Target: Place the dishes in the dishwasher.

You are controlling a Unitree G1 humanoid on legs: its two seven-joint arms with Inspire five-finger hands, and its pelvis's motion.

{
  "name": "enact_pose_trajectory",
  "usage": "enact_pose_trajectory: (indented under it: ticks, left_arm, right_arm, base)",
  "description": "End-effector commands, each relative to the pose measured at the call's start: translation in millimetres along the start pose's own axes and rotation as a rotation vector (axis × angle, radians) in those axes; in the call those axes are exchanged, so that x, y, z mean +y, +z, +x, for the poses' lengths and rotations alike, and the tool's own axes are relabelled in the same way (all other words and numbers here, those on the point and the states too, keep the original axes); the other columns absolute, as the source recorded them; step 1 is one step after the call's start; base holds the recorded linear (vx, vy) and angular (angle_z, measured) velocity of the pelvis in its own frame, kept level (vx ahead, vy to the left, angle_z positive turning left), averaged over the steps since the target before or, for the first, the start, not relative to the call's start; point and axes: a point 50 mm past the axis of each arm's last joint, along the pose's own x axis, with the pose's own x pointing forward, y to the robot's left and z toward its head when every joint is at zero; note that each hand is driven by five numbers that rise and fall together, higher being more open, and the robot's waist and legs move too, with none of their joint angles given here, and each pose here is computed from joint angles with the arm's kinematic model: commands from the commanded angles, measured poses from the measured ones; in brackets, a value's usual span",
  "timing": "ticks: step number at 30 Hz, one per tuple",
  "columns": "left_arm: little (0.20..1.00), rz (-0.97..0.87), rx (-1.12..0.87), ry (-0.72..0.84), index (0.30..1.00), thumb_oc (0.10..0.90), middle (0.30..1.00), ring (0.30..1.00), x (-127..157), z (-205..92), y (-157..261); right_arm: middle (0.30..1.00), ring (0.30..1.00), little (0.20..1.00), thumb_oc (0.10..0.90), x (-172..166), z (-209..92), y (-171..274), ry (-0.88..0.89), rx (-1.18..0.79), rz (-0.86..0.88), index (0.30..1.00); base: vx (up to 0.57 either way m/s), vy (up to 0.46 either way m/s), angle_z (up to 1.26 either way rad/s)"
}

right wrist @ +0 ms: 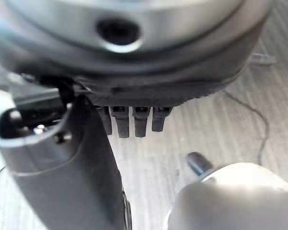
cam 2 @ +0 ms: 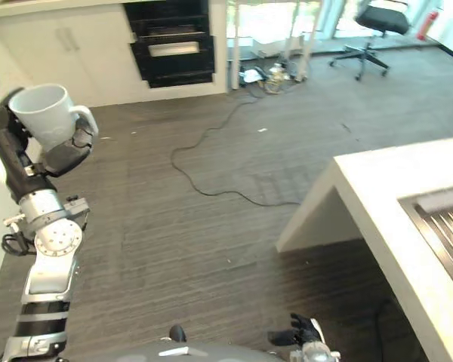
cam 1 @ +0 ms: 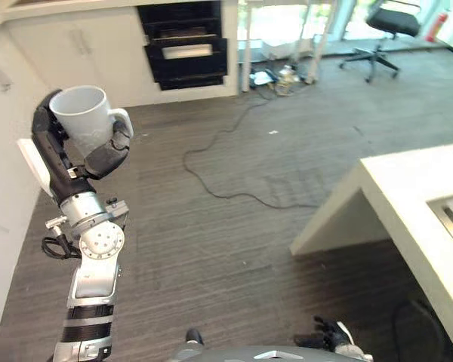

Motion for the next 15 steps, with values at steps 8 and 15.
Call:
enact_pose_trajectory:
  ticks: [8,15]
  left_arm:
    - [0.300,-0.144,-0.366,-0.124,0.300,0.400,0.300,0.300,-40.9,14.5,73.4]
    - [0.300,-0.144,-0.245,-0.174,0.300,0.400,0.300,0.300,-35.9,5.7,48.5]
  right_arm:
    - [0.900,0.900,0.900,0.800,8.1,2.1,31.8,0.039,-0.126,0.029,0.900]
    - [0.900,0.900,0.900,0.800,1.5,5.2,36.8,-0.007,-0.107,0.080,0.900]
  base:
    - [0.19,0.059,1.01]
    - [0.12,-0.090,0.34]
